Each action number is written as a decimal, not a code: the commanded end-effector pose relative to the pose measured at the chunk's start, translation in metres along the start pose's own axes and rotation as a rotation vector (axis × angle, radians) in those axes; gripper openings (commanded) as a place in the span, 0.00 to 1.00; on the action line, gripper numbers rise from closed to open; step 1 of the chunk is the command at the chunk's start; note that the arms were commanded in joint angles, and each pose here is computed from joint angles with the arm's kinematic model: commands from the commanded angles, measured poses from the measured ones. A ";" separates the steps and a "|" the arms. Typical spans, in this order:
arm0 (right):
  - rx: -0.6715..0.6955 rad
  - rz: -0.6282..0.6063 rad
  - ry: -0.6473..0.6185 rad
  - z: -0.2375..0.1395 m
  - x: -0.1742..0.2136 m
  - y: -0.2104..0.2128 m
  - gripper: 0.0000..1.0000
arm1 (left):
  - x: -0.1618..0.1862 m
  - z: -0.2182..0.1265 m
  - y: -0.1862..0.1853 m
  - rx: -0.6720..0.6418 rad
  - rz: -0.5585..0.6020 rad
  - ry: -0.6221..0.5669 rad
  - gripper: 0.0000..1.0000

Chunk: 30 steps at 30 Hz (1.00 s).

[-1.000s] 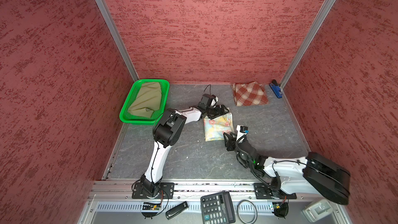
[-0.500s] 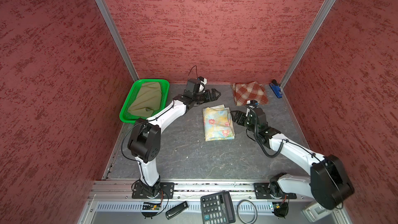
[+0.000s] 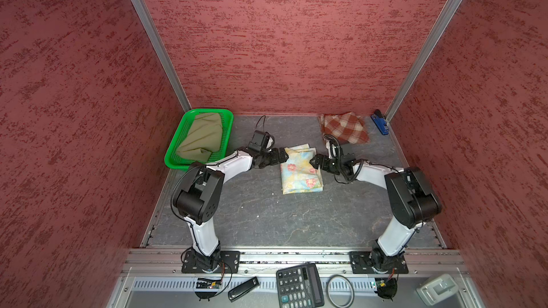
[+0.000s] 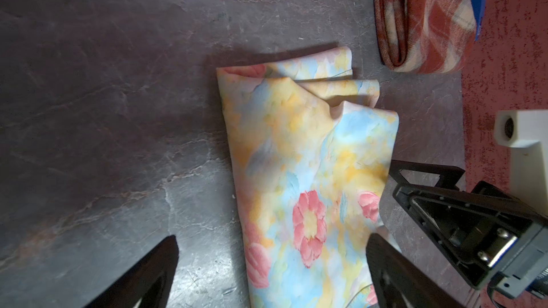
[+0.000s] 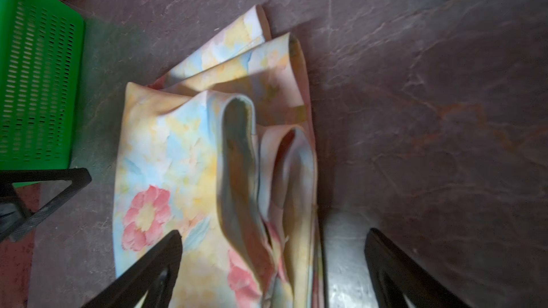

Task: Fold and stack the skirts
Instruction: 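Grasp the folded floral skirt's edges with both grippers, then carry the folded floral skirt with the right gripper onto the plaid skirt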

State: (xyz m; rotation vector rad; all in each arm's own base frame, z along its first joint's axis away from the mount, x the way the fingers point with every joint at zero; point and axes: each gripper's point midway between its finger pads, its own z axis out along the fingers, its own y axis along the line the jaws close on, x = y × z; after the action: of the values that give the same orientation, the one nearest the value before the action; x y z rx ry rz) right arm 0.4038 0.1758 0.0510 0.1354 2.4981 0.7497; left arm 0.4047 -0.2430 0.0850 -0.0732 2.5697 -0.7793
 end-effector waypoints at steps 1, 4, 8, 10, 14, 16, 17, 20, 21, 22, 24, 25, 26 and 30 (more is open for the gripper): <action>-0.066 -0.048 0.014 0.009 -0.007 0.005 0.97 | -0.002 0.017 0.007 -0.036 0.036 0.002 0.99; -0.073 -0.057 0.013 0.018 -0.010 0.001 0.96 | 0.000 0.029 0.015 -0.083 0.038 0.022 0.97; -0.072 -0.072 0.039 0.030 -0.011 -0.003 0.95 | 0.001 0.040 0.016 -0.109 0.042 0.029 0.92; -0.069 -0.076 0.062 0.036 -0.009 -0.006 0.94 | -0.001 0.045 0.017 -0.124 0.045 0.029 0.89; -0.067 -0.071 0.091 0.045 -0.006 -0.012 0.92 | -0.001 0.056 0.017 -0.143 0.056 0.047 0.83; -0.075 -0.076 0.116 0.053 -0.003 -0.013 0.91 | 0.001 0.062 0.016 -0.143 0.065 0.064 0.80; -0.071 -0.076 0.130 0.056 -0.001 -0.015 0.91 | 0.001 0.064 0.016 -0.146 0.068 0.070 0.79; -0.072 -0.076 0.151 0.064 0.001 -0.018 0.90 | 0.001 0.067 0.016 -0.147 0.073 0.080 0.76; -0.076 -0.074 0.160 0.066 0.004 -0.019 0.89 | 0.000 0.068 0.017 -0.144 0.073 0.079 0.75; -0.086 -0.071 0.164 0.068 0.005 -0.018 0.87 | -0.001 0.068 0.017 -0.143 0.073 0.079 0.75; -0.099 -0.062 0.184 0.072 0.009 -0.019 0.84 | -0.002 0.069 0.017 -0.144 0.072 0.080 0.72; -0.098 -0.057 0.194 0.074 0.012 -0.021 0.83 | -0.004 0.070 0.017 -0.143 0.073 0.080 0.72; -0.100 -0.055 0.199 0.075 0.014 -0.021 0.81 | -0.004 0.070 0.017 -0.143 0.072 0.080 0.72; -0.124 -0.056 0.204 0.077 0.019 -0.020 0.70 | -0.006 0.073 0.016 -0.137 0.071 0.083 0.69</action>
State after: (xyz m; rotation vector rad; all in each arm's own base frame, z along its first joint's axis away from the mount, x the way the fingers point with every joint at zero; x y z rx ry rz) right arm 0.4726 0.2074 0.0408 -0.1317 2.3855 0.9133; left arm 0.4435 -0.2670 0.0370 -0.0046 2.6544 -0.6033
